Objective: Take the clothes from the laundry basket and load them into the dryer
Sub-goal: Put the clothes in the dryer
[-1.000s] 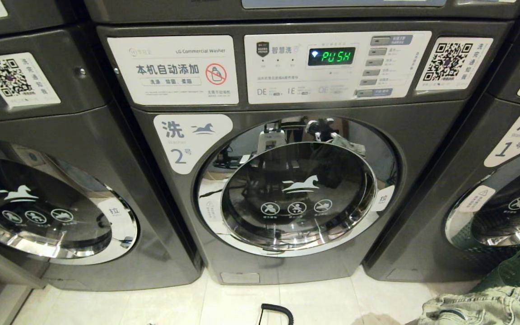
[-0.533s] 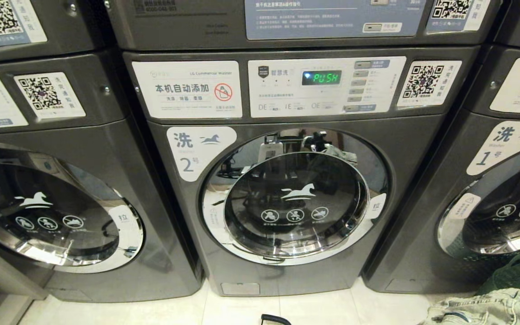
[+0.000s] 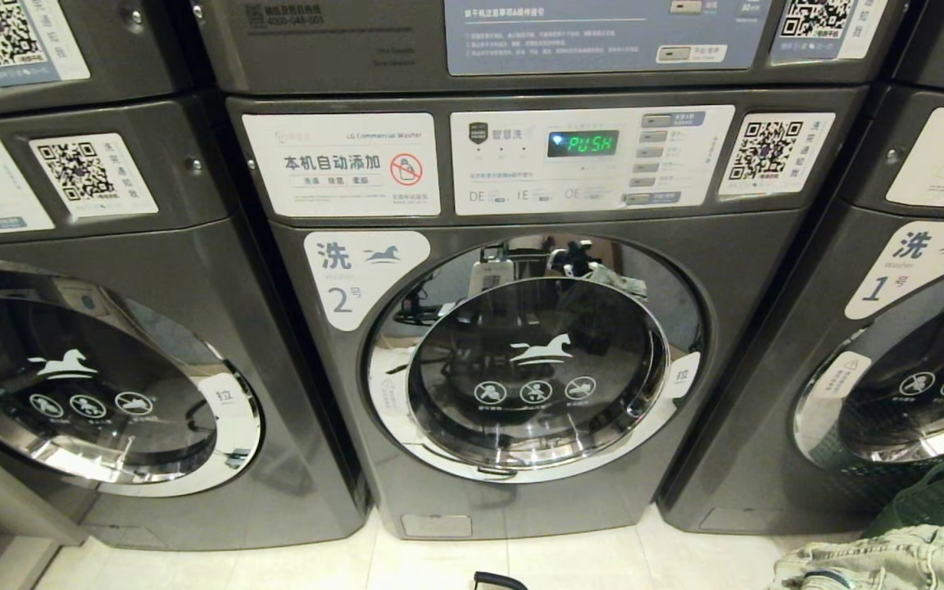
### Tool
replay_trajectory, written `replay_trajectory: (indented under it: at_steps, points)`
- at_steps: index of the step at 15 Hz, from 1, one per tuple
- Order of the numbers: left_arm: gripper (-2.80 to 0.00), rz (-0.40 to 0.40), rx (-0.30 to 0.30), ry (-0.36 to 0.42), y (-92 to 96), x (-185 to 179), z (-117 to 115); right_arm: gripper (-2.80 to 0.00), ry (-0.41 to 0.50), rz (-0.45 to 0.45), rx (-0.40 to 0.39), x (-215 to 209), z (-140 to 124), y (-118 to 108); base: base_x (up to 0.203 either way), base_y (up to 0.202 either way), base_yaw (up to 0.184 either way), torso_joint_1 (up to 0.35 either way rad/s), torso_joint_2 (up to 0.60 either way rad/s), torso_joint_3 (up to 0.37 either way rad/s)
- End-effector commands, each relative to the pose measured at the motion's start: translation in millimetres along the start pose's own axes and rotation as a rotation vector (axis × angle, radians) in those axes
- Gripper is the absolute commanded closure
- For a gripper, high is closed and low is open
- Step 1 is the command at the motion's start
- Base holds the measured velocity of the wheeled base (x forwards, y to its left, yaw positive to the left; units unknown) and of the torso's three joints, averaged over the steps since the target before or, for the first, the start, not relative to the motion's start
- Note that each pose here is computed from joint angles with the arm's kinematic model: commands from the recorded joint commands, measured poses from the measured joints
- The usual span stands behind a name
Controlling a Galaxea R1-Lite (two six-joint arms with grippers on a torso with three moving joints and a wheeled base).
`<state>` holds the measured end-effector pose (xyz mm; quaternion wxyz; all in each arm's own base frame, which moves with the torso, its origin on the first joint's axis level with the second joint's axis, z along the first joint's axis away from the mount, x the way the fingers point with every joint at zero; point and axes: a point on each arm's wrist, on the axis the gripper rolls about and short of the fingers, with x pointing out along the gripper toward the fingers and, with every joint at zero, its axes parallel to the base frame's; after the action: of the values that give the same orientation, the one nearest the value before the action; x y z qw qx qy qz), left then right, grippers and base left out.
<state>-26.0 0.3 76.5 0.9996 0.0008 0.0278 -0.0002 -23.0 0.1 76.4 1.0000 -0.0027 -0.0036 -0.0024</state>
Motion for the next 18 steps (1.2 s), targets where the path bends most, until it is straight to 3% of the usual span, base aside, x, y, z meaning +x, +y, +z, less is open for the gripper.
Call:
replay_trajectory:
  at_steps: [1,10,18]
  points:
    - [0.00,0.000,0.000,0.001,0.0,0.0,-0.2,0.00,0.000,0.000,-0.001,0.0,0.0,0.0,0.000,0.000,0.000,0.000,0.00,0.000]
    - [0.00,0.000,0.000,-0.002,0.0,0.0,0.1,0.00,0.000,0.000,-0.001,0.0,0.0,0.0,0.154,0.000,0.000,0.003,0.00,0.004]
    - [0.00,0.000,-0.001,0.000,0.0,0.0,0.0,0.00,0.001,0.000,-0.001,0.1,-0.4,0.0,0.000,0.000,0.000,0.000,0.00,0.000]
